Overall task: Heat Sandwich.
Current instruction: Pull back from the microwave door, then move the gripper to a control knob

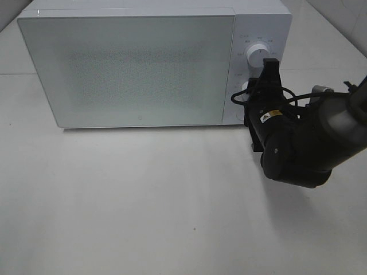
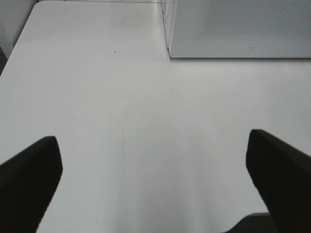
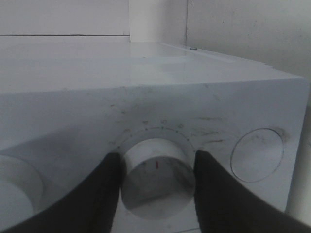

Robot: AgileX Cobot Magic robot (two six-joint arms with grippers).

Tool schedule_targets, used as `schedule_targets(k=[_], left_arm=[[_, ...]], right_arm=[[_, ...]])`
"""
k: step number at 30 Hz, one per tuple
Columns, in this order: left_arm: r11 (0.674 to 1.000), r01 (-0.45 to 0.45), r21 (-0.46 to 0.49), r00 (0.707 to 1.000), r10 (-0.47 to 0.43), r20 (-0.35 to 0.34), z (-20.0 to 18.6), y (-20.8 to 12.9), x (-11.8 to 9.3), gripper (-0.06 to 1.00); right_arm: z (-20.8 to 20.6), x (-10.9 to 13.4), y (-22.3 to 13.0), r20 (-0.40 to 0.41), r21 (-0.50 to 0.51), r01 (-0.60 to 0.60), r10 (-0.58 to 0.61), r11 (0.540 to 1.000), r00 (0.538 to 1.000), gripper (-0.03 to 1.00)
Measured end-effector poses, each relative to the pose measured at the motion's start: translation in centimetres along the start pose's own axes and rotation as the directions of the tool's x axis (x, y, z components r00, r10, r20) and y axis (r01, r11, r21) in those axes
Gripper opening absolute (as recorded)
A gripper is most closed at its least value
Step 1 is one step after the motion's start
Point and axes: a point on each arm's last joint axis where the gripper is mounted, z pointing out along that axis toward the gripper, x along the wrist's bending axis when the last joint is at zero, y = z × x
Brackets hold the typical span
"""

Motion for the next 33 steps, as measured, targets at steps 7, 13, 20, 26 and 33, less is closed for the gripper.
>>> schedule_targets(k=[7, 13, 20, 26, 33], left_arm=[[1.0, 0.0, 0.0, 1.0, 0.0, 0.0, 0.0, 0.0, 0.0, 0.97], [1.0, 0.0, 0.0, 1.0, 0.0, 0.0, 0.0, 0.0, 0.0, 0.97], [1.0, 0.0, 0.0, 1.0, 0.0, 0.0, 0.0, 0.0, 0.0, 0.97], [1.0, 0.0, 0.0, 1.0, 0.0, 0.0, 0.0, 0.0, 0.0, 0.97], [1.0, 0.0, 0.0, 1.0, 0.0, 0.0, 0.0, 0.0, 0.0, 0.97]], right_arm=[[0.0, 0.1, 0.0, -0.01, -0.001, 0.016, -0.016, 1.0, 1.0, 0.6], [-0.1, 0.0, 0.0, -0.003, 0.0, 0.018, -0.018, 1.0, 1.0, 0.7], [-0.1, 0.0, 0.0, -0.006, 0.005, 0.021, -0.021, 1.0, 1.0, 0.72], [-0.1, 0.1, -0.2, -0.016, 0.026, 0.027, -0.027, 0.999, 1.0, 0.72], [-0.8, 1.2, -0.8, -0.049, 0.122, 0.069, -0.063, 0.99, 0.997, 0.72]])
